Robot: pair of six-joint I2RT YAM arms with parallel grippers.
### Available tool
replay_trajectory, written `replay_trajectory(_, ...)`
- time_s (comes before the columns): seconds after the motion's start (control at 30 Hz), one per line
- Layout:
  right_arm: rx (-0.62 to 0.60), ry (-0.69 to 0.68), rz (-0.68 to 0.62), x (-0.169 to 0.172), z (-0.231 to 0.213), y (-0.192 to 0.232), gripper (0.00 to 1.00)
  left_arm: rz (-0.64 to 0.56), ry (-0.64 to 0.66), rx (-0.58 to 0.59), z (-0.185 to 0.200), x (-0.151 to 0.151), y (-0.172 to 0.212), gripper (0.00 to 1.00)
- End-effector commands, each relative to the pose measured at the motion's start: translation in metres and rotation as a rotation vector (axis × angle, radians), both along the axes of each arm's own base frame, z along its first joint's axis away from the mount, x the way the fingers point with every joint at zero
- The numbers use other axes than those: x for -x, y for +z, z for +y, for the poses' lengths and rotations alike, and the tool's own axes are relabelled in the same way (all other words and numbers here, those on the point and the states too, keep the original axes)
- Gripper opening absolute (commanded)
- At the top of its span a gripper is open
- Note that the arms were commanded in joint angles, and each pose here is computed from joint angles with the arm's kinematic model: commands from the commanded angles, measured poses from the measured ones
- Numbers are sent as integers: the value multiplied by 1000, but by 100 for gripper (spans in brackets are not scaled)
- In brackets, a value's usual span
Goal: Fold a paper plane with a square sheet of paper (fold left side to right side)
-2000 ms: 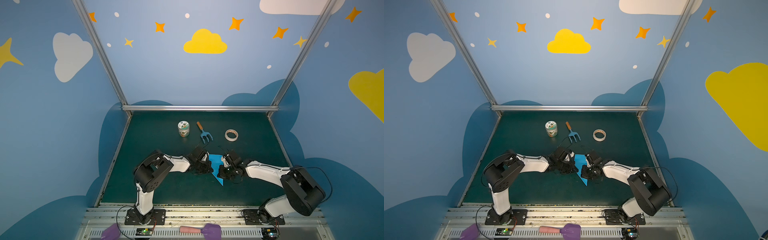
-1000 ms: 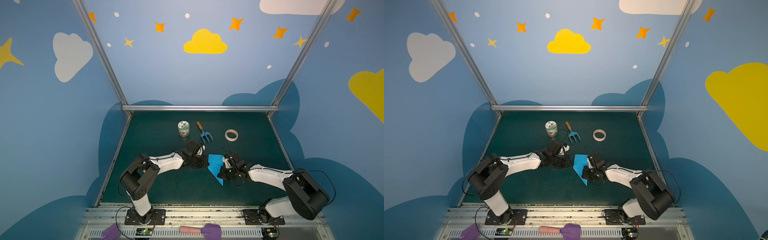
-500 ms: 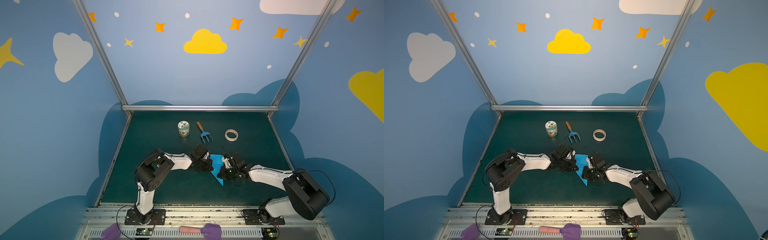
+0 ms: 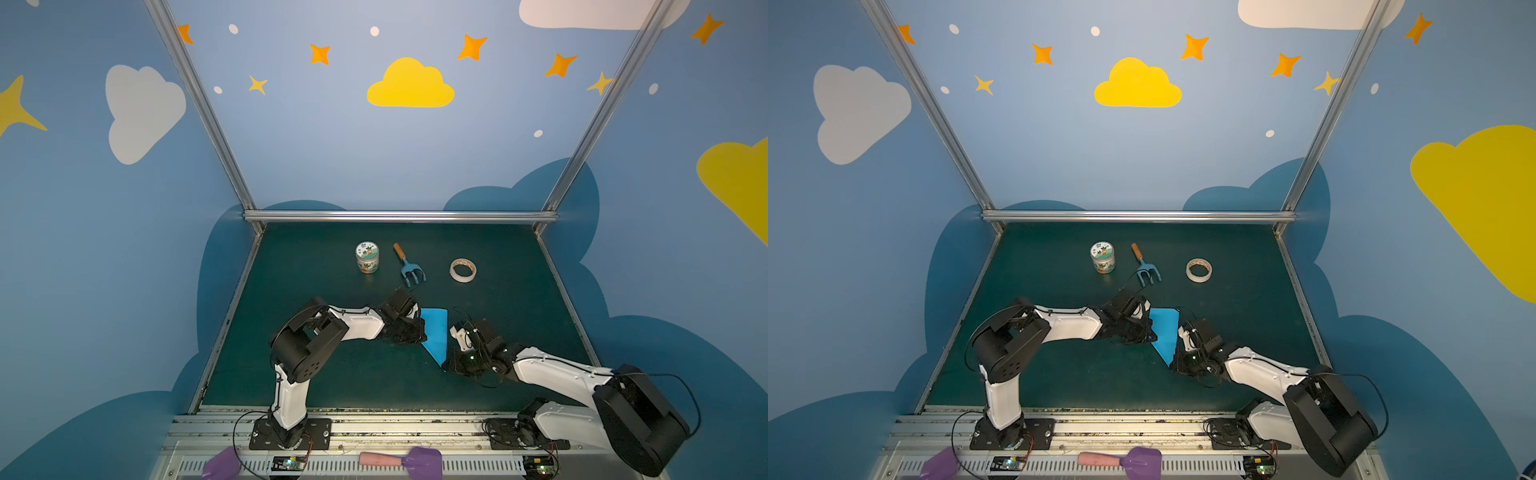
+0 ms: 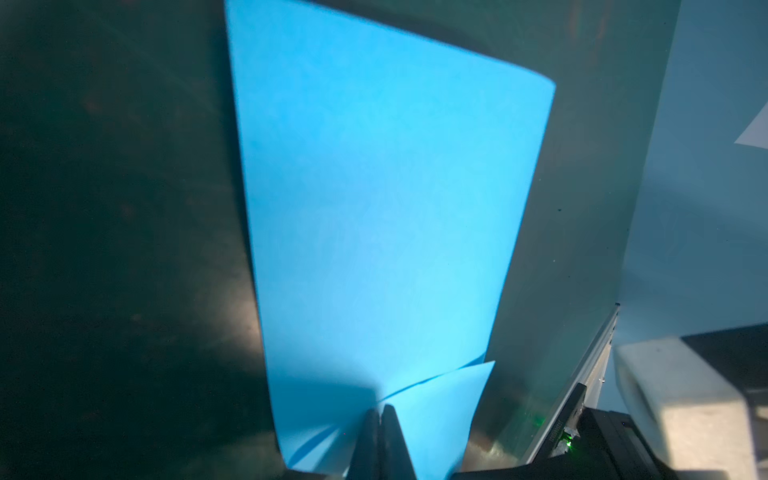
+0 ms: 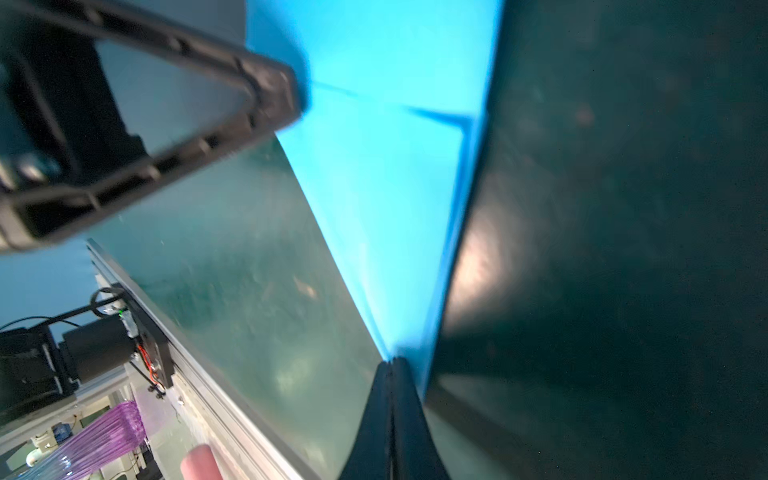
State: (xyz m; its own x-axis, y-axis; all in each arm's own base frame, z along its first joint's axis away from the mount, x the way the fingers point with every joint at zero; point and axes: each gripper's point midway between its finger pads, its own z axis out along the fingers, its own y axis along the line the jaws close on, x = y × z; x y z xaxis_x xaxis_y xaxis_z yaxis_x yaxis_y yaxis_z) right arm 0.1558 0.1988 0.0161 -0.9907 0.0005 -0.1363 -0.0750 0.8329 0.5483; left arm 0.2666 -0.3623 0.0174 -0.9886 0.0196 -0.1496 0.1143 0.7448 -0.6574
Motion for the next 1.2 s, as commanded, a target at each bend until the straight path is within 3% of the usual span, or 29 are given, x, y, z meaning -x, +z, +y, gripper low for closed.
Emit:
replay_trajectory(0.0,112,-50,69,11,-25,-2,0,47,34,-100,22,14,-23,4)
replay_trajectory(0.33,53,-40,-39,-46,3,44,0,27,27,-75,17,20,-9,4)
replay_trajectory(0.57,77,-42,-52,-82,11,36,0,-3,19,-74,15,15,5,4)
replay_trajectory(0.77,101,-42,-20,-93,6,16,0,-39,12,-69,17,10,22,4)
replay_trajectory(1.17,114,-55,27,-89,-7,-9,0,-61,36,-12,32,-7,39,41)
